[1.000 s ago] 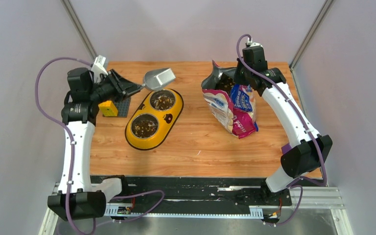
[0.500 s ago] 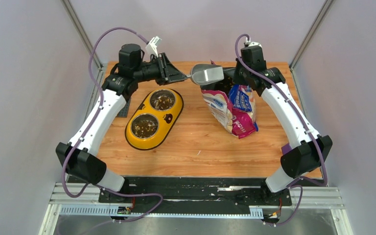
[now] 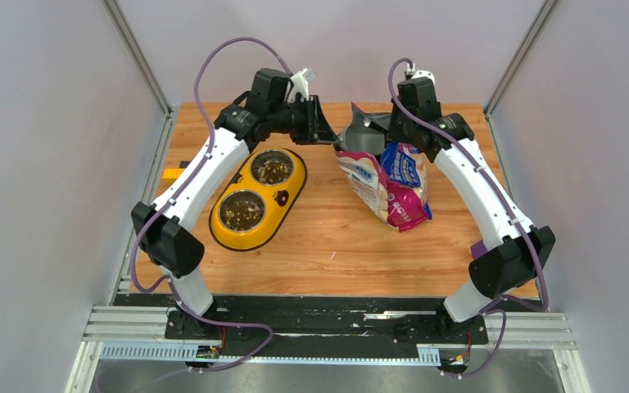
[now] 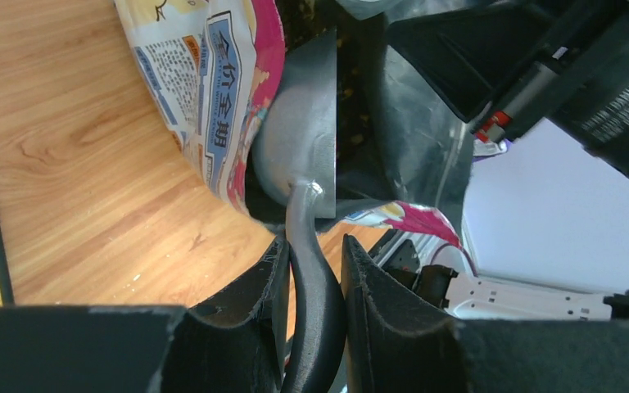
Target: Serve the pet food
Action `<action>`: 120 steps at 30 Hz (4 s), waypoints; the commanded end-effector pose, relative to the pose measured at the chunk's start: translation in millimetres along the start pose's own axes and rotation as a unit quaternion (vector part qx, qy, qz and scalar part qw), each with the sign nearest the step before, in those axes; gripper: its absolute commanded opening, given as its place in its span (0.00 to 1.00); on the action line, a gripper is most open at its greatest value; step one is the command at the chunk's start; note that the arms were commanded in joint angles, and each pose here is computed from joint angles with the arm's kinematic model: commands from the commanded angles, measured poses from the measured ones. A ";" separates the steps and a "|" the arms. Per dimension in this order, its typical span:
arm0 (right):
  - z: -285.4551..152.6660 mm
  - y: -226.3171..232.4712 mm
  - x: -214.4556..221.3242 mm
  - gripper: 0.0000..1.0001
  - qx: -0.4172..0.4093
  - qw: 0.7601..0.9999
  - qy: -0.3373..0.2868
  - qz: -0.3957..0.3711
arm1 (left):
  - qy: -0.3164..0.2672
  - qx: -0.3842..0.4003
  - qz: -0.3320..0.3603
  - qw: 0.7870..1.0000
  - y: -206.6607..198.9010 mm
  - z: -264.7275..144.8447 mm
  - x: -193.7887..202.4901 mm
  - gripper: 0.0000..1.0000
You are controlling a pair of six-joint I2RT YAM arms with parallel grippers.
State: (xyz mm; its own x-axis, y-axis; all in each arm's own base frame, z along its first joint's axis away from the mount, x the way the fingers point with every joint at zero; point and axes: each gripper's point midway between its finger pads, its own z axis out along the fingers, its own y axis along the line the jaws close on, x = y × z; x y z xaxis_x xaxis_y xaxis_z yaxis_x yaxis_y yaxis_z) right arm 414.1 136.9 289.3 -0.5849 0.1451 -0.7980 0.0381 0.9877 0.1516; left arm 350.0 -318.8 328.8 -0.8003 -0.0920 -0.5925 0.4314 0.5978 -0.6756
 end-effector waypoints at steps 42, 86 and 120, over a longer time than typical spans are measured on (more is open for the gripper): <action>-11.7 -12.2 -13.9 0.00 0.015 0.998 -0.052 0.008 | 0.027 0.115 -0.099 0.988 -16.9 24.6 0.4 0.00; -9.7 -21.9 -25.5 0.00 0.027 0.998 -0.062 0.019 | -0.104 0.179 -0.141 0.968 7.2 -130.6 -41.3 0.00; -1.4 -28.8 -17.8 0.00 0.041 0.998 -0.051 0.022 | -0.103 -0.280 -0.087 0.950 260.3 -120.0 19.9 0.00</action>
State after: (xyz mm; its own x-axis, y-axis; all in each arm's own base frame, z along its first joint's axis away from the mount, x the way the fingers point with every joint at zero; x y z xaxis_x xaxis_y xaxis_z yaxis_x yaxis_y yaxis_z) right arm 419.4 113.6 289.0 -0.5305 0.1668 -0.8311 0.1008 0.9859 0.1336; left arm 390.9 -64.4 197.0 -0.7046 -0.5081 -0.4954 -0.1099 0.7678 -0.6312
